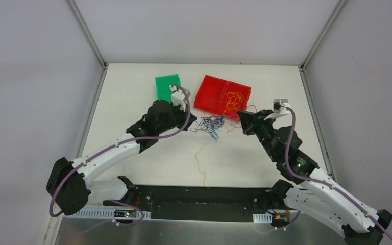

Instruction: Untangle the cables

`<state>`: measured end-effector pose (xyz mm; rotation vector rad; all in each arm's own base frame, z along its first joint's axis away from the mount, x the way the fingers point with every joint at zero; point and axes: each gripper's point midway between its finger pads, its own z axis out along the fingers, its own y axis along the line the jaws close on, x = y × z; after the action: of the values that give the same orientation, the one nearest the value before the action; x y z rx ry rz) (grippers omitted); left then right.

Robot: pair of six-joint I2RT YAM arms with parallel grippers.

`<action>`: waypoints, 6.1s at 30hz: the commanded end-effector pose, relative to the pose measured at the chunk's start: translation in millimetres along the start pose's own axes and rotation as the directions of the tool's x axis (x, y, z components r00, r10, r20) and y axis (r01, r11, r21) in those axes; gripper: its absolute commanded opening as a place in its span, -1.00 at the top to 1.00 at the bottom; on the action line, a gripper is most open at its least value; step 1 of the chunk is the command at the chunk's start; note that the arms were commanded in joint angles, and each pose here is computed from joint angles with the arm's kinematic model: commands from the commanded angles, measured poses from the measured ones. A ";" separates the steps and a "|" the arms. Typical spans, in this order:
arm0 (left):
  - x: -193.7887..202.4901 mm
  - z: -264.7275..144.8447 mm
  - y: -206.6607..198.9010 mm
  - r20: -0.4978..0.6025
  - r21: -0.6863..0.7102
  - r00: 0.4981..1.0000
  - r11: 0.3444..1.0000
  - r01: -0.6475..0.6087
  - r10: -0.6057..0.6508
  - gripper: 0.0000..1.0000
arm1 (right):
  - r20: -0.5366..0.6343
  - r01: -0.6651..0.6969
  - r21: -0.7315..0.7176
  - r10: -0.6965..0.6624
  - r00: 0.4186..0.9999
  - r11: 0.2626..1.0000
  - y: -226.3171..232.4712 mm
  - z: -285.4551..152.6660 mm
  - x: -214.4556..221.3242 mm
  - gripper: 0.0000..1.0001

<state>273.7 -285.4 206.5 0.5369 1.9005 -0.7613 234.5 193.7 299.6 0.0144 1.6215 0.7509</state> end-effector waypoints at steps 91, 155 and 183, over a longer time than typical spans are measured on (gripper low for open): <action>-18.8 -109.6 120.1 0.385 -0.485 0.902 0.789 0.376 -0.193 1.00 | -0.725 0.269 0.176 -0.060 0.686 0.947 -131.7 269.0 136.0 1.00; -52.4 -64.7 -63.4 0.179 0.278 0.981 0.960 0.018 -0.070 1.00 | -0.459 0.003 -0.278 -0.136 0.878 0.960 35.9 28.2 140.5 0.92; 6.1 -1.7 -20.2 0.133 0.144 0.962 0.956 -0.256 0.238 -0.88 | -0.308 0.061 0.020 -0.052 0.950 0.998 12.6 37.5 42.4 1.00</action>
<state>251.9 -277.1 188.7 0.6434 1.7925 -0.7851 255.8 238.0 249.1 -0.1341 1.9333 0.6823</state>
